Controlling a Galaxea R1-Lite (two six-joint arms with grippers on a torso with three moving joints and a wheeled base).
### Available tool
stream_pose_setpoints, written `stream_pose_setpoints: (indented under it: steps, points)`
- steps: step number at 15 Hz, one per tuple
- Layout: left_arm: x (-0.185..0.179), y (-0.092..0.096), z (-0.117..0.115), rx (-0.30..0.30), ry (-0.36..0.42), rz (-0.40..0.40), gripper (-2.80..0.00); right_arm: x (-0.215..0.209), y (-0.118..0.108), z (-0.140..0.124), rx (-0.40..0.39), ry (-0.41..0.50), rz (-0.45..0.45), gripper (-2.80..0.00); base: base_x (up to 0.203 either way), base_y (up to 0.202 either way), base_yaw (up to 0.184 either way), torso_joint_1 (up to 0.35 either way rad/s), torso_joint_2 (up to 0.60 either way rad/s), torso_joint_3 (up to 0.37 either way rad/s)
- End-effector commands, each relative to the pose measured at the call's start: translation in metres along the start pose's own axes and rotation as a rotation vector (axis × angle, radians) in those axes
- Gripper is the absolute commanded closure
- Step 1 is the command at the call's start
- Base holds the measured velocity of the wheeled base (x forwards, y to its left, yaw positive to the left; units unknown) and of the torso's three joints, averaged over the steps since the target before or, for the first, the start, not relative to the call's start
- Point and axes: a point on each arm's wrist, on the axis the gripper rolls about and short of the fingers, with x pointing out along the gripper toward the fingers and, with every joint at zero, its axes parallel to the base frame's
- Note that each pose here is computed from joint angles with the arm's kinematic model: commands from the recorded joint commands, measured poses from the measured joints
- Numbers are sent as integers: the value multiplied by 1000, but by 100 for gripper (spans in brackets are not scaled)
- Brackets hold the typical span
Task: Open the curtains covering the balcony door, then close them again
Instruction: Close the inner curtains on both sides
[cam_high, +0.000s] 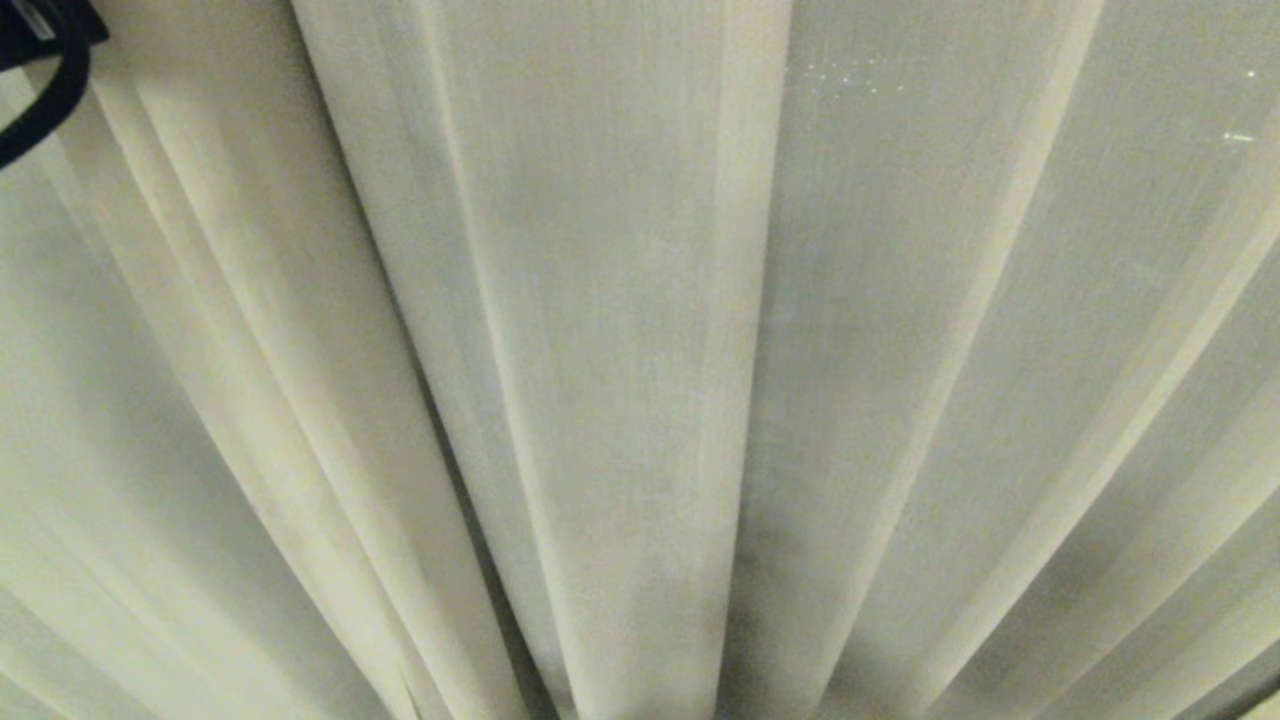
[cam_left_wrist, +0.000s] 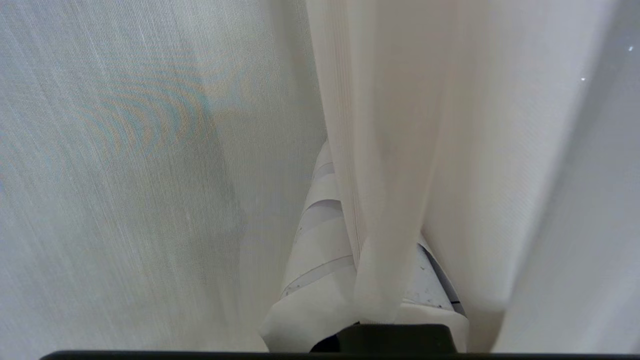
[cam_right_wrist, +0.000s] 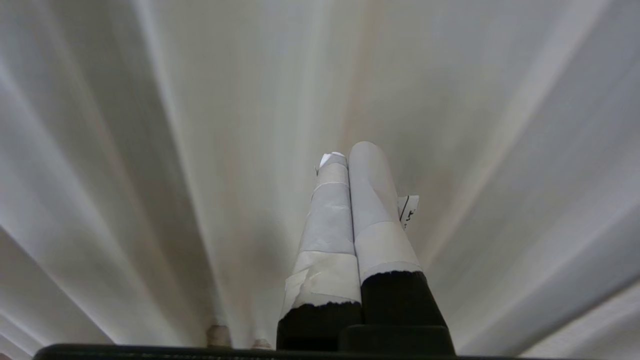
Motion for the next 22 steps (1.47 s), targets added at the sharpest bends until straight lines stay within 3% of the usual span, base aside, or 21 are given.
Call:
stream_pose_setpoints:
  steps: [1, 8, 22]
  points:
    - [-1, 0, 0, 0, -3, -3, 0, 0, 0, 0, -1, 2, 0, 0, 0, -185, 2, -2, 3, 2]
    - [-1, -1, -1, -1, 3, -18, 0, 0, 0, 0, -1, 2, 1, 0, 0, -165, 0, 2, 2, 4]
    - [0, -7, -7, -12, 21, -49, 0, 0, 0, 0, -1, 1, 1, 0, 0, 0, 0, 0, 0, 0]
